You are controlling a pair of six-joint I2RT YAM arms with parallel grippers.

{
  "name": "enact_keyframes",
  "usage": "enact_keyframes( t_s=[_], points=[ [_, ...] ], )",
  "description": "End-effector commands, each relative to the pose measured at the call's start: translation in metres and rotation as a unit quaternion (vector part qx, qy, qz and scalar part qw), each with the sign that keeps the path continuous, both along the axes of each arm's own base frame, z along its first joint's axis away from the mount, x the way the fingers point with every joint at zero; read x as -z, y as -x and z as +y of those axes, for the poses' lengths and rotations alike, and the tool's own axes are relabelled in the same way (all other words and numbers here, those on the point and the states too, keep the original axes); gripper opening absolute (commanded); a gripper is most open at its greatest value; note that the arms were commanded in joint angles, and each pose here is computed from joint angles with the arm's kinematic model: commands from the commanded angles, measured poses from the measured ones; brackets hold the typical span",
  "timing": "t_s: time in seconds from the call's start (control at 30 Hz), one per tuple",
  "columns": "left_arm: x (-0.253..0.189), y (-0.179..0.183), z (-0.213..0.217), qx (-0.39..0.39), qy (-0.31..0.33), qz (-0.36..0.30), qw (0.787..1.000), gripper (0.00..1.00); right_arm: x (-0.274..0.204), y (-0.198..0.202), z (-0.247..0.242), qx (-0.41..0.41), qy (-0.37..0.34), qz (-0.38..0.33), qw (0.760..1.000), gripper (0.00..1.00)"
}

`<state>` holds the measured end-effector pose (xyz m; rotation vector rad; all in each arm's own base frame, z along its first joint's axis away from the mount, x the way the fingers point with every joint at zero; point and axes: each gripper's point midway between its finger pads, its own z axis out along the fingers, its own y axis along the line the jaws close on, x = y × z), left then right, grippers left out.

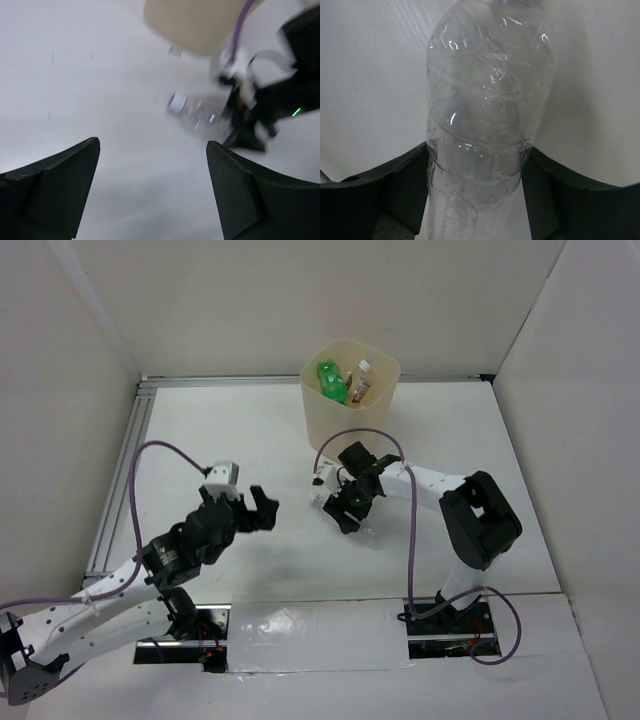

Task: Put the plastic bottles in the bin

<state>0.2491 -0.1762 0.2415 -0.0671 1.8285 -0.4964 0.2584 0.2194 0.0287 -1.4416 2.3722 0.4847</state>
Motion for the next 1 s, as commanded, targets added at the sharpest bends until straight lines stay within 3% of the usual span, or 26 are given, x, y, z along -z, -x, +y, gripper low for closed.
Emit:
enact_keyframes(
  t_s=[0.0,0.07,0.1,0.2,0.27,0.4,0.43,0.5,0.63,0.73,0.77,0.97],
  points=[
    [0.047,0.032,0.011,-0.012,0.042,0.068,0.997,1.00,-0.008,-0.012,0.010,-0.002,0.005,-0.031,0.999,0.67],
    [0.054,0.042,0.017,-0.024,0.063,0.068,0.995,1.00,-0.024,-0.008,0.020,-0.040,-0.015,-0.038,0.998,0.51],
    [0.055,0.044,0.017,-0.023,0.063,0.065,0.996,1.00,-0.035,-0.004,0.023,-0.058,-0.020,-0.028,0.998,0.34],
    [0.054,0.046,0.016,-0.024,0.064,0.061,0.996,1.00,-0.069,-0.003,0.036,-0.113,-0.060,-0.030,0.991,0.22],
    [0.063,0.046,0.013,-0.023,0.041,0.069,0.997,1.00,-0.124,-0.015,0.051,-0.141,-0.107,-0.068,0.982,0.18],
    [0.067,0.042,0.000,-0.017,0.022,0.074,0.997,1.00,-0.237,-0.061,0.069,-0.119,-0.177,-0.184,0.960,0.18],
    [0.067,0.041,-0.002,-0.017,0.022,0.074,0.997,1.00,-0.288,-0.077,0.071,-0.108,-0.207,-0.242,0.942,0.18],
    [0.064,0.041,-0.010,-0.007,0.032,0.070,0.997,1.00,-0.342,-0.110,0.063,-0.056,-0.246,-0.295,0.922,0.17],
    [0.070,0.041,-0.014,0.001,0.030,0.071,0.997,1.00,-0.399,-0.142,0.039,0.013,-0.285,-0.355,0.890,0.17],
    [0.070,0.040,-0.019,0.008,0.029,0.069,0.997,1.00,-0.411,-0.182,0.023,0.068,-0.256,-0.424,0.866,0.17],
    [0.072,0.039,-0.019,0.008,0.025,0.071,0.997,1.00,-0.410,-0.194,0.017,0.084,-0.249,-0.435,0.861,0.21],
    [0.067,0.038,-0.023,0.016,0.024,0.065,0.997,1.00,-0.355,-0.253,-0.007,0.085,-0.185,-0.425,0.882,0.38]
  ],
)
